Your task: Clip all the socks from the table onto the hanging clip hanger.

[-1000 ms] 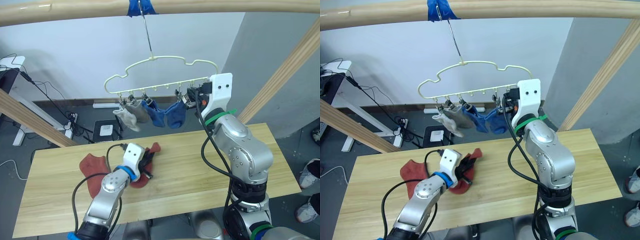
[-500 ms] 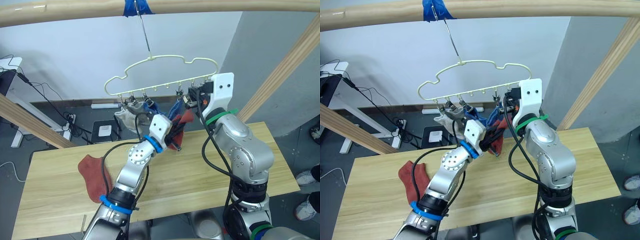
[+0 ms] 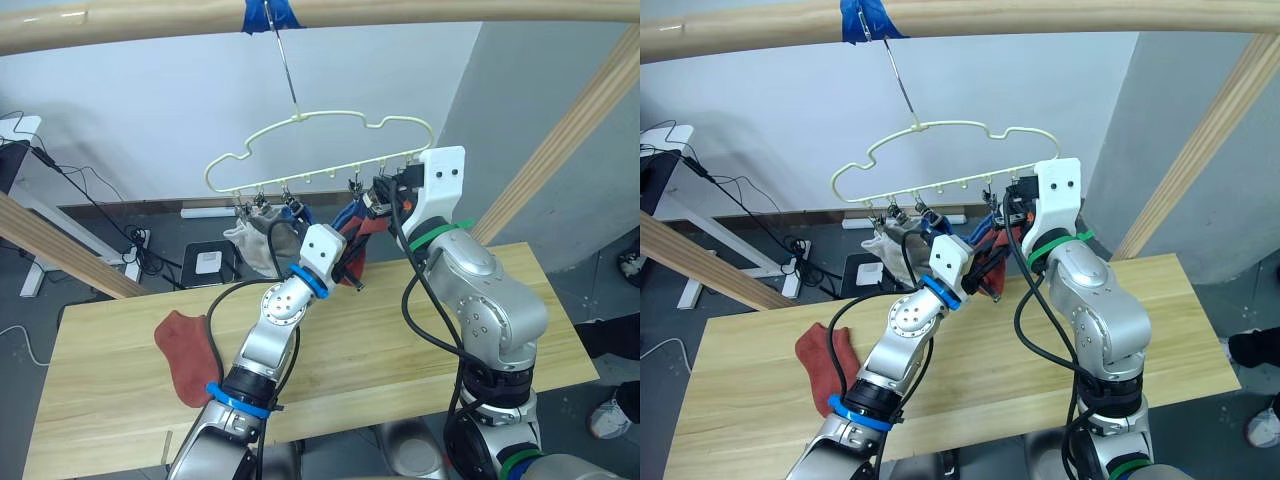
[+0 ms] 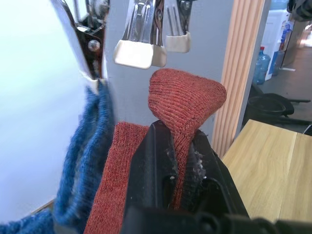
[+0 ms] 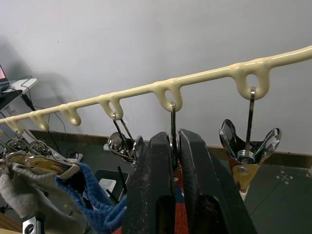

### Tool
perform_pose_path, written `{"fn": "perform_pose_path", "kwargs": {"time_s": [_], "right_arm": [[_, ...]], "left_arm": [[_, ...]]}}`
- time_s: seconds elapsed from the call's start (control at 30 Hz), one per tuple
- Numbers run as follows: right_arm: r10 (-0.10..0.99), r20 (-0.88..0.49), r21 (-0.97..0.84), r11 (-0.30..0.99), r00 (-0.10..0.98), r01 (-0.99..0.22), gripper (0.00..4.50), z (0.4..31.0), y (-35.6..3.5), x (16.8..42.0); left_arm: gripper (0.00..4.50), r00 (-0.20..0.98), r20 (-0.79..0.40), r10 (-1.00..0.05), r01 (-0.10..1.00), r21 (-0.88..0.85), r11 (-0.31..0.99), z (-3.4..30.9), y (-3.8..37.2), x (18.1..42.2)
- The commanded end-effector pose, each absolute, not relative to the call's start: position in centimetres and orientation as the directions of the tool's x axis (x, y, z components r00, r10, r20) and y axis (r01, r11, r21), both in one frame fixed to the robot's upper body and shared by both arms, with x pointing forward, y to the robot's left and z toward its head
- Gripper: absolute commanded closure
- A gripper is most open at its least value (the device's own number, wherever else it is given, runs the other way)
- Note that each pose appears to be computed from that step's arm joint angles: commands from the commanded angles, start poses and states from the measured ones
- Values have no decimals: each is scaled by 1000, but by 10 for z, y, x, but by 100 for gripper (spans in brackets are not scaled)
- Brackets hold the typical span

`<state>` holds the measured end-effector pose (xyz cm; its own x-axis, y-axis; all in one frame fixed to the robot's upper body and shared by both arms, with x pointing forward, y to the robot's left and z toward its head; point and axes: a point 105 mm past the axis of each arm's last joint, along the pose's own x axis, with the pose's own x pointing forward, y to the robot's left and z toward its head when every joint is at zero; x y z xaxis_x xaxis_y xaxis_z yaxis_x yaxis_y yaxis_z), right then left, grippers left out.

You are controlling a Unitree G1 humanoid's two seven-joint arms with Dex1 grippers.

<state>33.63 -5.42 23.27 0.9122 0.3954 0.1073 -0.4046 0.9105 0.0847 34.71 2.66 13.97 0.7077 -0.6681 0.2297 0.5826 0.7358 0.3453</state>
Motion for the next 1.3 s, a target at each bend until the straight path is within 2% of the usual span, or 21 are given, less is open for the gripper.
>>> {"fn": "perform_pose_path", "kwargs": {"time_s": [0.03, 0.67, 0.9, 1.1, 1.17, 1.3], "right_arm": [[399, 167, 79, 906, 902, -416, 450, 248, -54, 329], [399, 159, 74, 907, 903, -414, 450, 245, -55, 329], [416, 150, 62, 901, 897, -429, 209, 243, -56, 326], [492, 134, 20, 867, 860, -498, 209, 240, -56, 313], [535, 127, -27, 843, 835, -537, 205, 239, -57, 305], [584, 113, -106, 811, 804, -575, 205, 237, -61, 293]], "left_arm": [[450, 696, 296, -654, 558, 351, 752, 155, 27, 347], [450, 704, 348, -619, 527, 329, 784, 170, 26, 352], [450, 703, 343, -623, 530, 332, 780, 171, 23, 354], [450, 688, 315, -654, 573, 317, 756, 166, 18, 352], [381, 695, 303, -652, 585, 288, 758, 164, 20, 352], [273, 697, 268, -665, 609, 268, 746, 159, 20, 352]]}}
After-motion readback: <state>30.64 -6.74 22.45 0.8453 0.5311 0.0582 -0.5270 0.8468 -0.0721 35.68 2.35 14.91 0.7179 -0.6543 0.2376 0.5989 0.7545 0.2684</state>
